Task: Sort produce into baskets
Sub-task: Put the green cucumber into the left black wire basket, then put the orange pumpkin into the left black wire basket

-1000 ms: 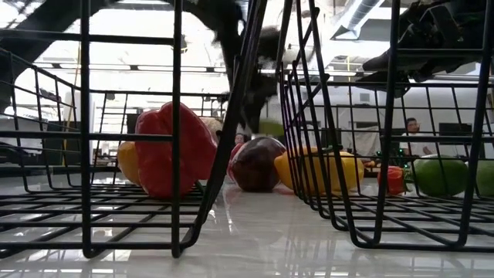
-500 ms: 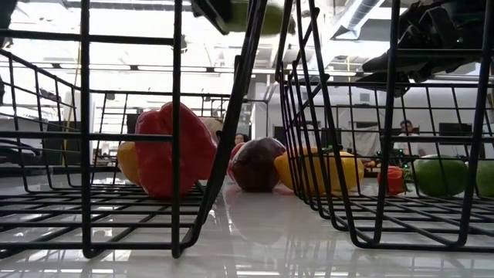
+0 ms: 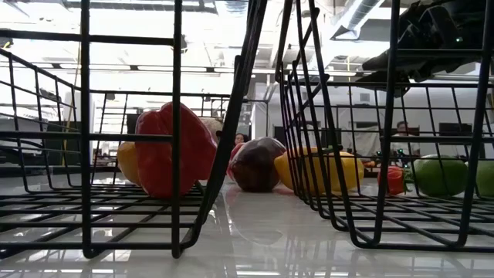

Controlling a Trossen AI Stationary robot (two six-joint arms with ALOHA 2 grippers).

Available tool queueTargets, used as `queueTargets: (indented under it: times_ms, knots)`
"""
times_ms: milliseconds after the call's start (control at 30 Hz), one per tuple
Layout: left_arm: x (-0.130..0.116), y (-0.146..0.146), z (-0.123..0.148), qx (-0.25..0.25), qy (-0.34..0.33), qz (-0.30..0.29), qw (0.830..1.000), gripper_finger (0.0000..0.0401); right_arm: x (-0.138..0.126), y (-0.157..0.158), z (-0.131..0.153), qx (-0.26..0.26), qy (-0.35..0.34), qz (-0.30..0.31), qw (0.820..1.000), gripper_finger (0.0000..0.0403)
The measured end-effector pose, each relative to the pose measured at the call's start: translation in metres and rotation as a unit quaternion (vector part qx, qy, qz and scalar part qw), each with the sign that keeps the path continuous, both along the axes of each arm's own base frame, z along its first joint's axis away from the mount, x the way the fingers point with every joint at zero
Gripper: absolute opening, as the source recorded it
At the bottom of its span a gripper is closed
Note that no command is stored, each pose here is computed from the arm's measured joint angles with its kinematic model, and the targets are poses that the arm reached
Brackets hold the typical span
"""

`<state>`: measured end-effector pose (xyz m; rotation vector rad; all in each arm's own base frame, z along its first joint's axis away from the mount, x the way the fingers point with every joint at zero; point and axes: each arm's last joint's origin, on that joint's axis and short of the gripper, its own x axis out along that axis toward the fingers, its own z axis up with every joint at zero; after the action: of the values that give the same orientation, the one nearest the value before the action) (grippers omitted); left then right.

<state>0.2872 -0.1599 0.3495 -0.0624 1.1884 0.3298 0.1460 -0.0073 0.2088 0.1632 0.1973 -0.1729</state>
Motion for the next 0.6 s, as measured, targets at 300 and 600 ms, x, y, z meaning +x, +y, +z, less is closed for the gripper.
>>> queueTargets:
  times_ms: [300,600]
  knots:
    - [0.015,0.024,0.000,0.052,-0.034,0.036,0.997,0.0265,0.000,0.005,0.000,0.013,-0.002,0.013,1.000,0.0302]
    - [0.056,0.105,-0.042,0.058,-0.005,0.035,0.998,0.0245,0.000,0.012,0.001,0.020,-0.009,0.037,0.999,0.0302]
